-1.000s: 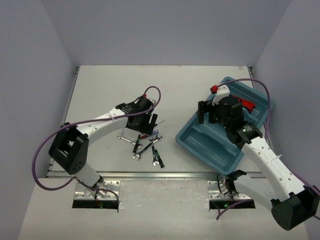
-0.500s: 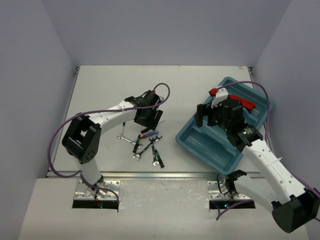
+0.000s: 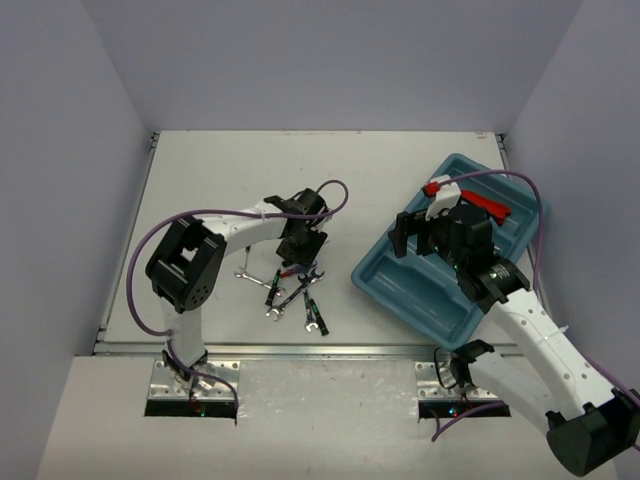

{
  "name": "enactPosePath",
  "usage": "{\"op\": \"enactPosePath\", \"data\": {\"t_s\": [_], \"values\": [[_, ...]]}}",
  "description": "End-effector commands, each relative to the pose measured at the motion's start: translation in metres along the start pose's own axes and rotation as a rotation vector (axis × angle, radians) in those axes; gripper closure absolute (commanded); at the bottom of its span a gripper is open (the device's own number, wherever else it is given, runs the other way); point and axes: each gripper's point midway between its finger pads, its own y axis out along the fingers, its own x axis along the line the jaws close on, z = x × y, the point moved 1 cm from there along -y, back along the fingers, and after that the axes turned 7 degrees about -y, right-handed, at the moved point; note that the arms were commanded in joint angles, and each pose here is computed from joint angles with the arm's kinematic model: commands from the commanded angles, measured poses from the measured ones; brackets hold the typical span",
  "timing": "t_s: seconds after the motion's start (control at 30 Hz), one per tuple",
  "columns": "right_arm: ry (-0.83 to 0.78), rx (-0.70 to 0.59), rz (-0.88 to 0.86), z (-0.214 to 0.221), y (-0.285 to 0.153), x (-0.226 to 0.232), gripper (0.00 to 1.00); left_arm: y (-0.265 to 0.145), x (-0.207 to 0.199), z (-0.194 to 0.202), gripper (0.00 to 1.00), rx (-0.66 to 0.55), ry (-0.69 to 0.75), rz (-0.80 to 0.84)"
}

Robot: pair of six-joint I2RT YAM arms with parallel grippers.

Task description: Sort the tools into containers

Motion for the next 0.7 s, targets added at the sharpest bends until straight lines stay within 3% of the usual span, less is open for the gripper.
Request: {"op": "enactPosePath", "data": {"t_s": [0.0, 0.33, 0.67], "values": [[0.006, -0.080, -0.010, -0.018, -0.002, 0.003, 0.02, -0.005, -0.012, -0.014, 0.55, -0.051, 0.002, 0.038], [0.002, -0.075, -0.018, -0.017, -0.001, 0.004, 0.02, 0.023, 0.005, -0.001, 0.64, 0.007, -0.036, -0.066], [0.003, -0.077, -0.037, -0.017, 0.001, 0.007, 0.02, 0.026, 0.007, -0.008, 0.73, -0.019, -0.047, -0.086]]}}
